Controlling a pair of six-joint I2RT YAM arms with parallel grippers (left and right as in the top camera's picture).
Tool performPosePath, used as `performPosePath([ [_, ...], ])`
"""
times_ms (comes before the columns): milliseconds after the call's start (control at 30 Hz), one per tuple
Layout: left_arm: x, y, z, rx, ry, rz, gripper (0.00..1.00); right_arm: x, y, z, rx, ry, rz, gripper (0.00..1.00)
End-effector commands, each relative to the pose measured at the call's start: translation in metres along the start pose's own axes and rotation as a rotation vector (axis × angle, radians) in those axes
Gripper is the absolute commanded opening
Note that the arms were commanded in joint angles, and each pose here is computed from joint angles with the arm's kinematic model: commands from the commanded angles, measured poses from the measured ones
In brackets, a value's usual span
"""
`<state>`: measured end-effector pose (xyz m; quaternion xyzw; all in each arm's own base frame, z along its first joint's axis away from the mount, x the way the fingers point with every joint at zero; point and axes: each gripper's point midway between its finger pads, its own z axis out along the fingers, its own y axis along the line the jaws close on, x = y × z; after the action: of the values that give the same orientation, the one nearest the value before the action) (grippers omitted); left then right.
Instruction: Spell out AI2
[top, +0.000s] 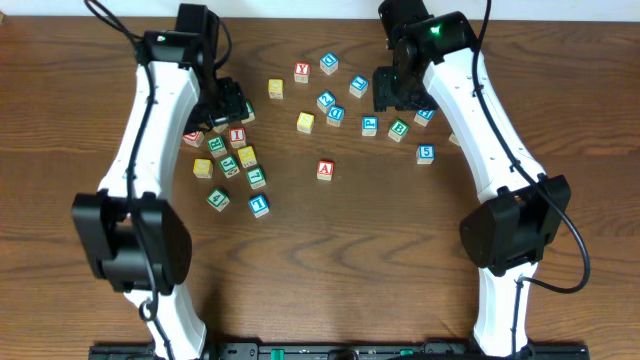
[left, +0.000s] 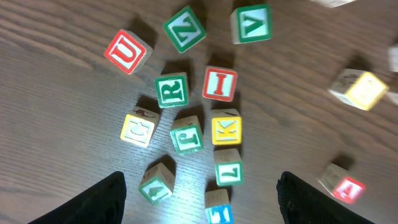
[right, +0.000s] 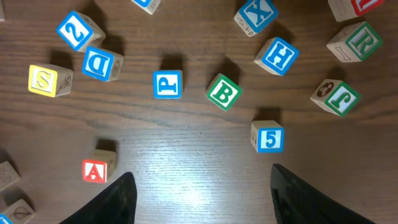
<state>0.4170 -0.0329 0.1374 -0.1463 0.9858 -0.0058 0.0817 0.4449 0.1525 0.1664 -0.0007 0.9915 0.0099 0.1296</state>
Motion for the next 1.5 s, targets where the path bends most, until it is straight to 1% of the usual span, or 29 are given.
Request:
performPosePath([
  [0,-0.007,0.000,0.011,-0.020,-0.002,-0.011,0.76,-0.007,-0.010,0.003,0.010,-0.011,0.009,0.64],
  [300,-0.018,-0.006,0.048,-0.022,0.013,0.005,0.76,-0.012,-0.058,0.005,0.035,0.016,0.092,0.67],
  [367,-0.020,-0.008,0.055,-0.016,0.014,0.022,0.74,-0.012,-0.065,0.006,0.040,0.021,0.106,0.67],
  [467,-0.022,-0.011,0.067,-0.017,0.018,0.034,0.73,-0.012,-0.071,0.006,0.045,0.027,0.118,0.71],
  [867,-0.018,-0.023,0.105,-0.029,0.055,0.062,0.73,-0.009,-0.073,0.006,0.049,0.039,0.117,0.76],
  [1033,-0.021,-0.024,0.110,-0.033,0.045,0.062,0.65,-0.006,-0.074,0.006,0.052,0.049,0.117,0.76],
  [1100,-0.023,-0.024,0.110,-0.030,0.039,0.061,0.63,-0.006,-0.074,0.006,0.052,0.049,0.117,0.76],
  [1467,-0.017,-0.022,0.128,-0.030,0.038,0.057,0.62,-0.006,-0.074,0.006,0.052,0.049,0.117,0.78],
])
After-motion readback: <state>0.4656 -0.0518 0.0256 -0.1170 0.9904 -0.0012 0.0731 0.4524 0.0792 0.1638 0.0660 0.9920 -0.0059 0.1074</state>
